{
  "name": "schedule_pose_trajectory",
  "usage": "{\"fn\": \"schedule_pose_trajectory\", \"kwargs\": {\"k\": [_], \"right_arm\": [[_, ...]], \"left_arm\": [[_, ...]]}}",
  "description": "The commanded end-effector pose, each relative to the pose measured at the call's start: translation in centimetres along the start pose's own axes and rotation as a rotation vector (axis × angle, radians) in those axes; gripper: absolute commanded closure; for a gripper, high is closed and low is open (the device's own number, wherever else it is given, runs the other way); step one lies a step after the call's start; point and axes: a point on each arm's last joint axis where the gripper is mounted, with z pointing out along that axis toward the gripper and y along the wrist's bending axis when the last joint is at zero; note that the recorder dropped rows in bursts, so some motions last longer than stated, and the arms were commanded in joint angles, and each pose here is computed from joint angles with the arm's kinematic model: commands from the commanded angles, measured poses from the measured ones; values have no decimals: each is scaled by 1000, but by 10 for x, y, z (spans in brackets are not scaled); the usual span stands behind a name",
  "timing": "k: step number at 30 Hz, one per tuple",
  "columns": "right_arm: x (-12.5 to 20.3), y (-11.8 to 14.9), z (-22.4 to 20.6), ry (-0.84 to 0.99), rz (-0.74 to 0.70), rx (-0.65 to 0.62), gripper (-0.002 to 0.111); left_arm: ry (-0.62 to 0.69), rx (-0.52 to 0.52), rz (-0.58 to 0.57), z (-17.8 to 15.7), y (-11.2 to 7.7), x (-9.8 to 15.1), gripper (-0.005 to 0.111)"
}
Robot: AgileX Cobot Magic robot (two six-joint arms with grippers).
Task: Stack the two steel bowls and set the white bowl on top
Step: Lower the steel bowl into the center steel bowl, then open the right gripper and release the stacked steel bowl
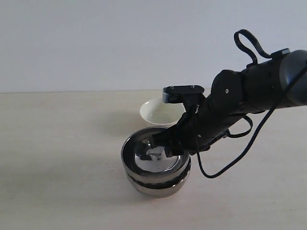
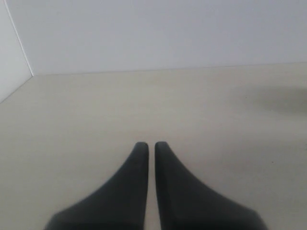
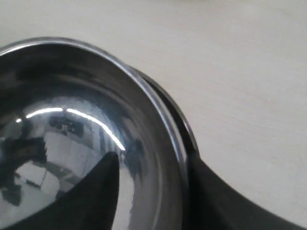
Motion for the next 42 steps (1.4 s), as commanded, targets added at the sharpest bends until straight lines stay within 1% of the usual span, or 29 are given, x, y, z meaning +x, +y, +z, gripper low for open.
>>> {"fn": "schedule_pose_trajectory", "kwargs": {"k": [1, 5, 6, 8, 9, 10, 17, 21, 26, 32, 33, 35, 38, 41, 42], "right_arm": [[-3, 1, -2, -23, -28, 1, 69], [-3, 1, -2, -28, -32, 2, 68], [-3, 1, -2, -28, -45, 2, 60], [-3, 1, -2, -28, -57, 2, 49], [-3, 1, -2, -25, -64, 2, 45], [-3, 1, -2, -25, -65, 2, 44], [-5, 2, -5, -36, -96, 1, 44], [-11, 5, -20, -85, -149, -4, 44], [-16, 8, -35, -129, -147, -10, 44], [-15, 8, -36, -121, -147, -12, 44], [-16, 8, -38, -135, -148, -12, 46], [-19, 9, -43, -166, -149, -12, 54], [-24, 11, -57, -216, -160, -15, 75], [-26, 13, -66, -243, -192, -15, 102], [-26, 13, -69, -251, -196, -16, 108]], "left_arm": [[1, 0, -14, 0, 0, 1, 103], [1, 0, -14, 0, 0, 1, 103], [1, 0, -14, 0, 0, 1, 103], [1, 0, -14, 0, 0, 1, 103], [1, 0, -14, 0, 0, 1, 103], [1, 0, -14, 0, 0, 1, 103], [1, 0, -14, 0, 0, 1, 103], [1, 0, -14, 0, 0, 1, 103], [1, 0, -14, 0, 0, 1, 103], [1, 0, -14, 0, 0, 1, 103], [1, 0, -14, 0, 0, 1, 103], [1, 0, -14, 0, 0, 1, 103], [1, 0, -14, 0, 0, 1, 103], [1, 0, -14, 0, 0, 1, 103], [1, 0, -14, 0, 0, 1, 103]]}}
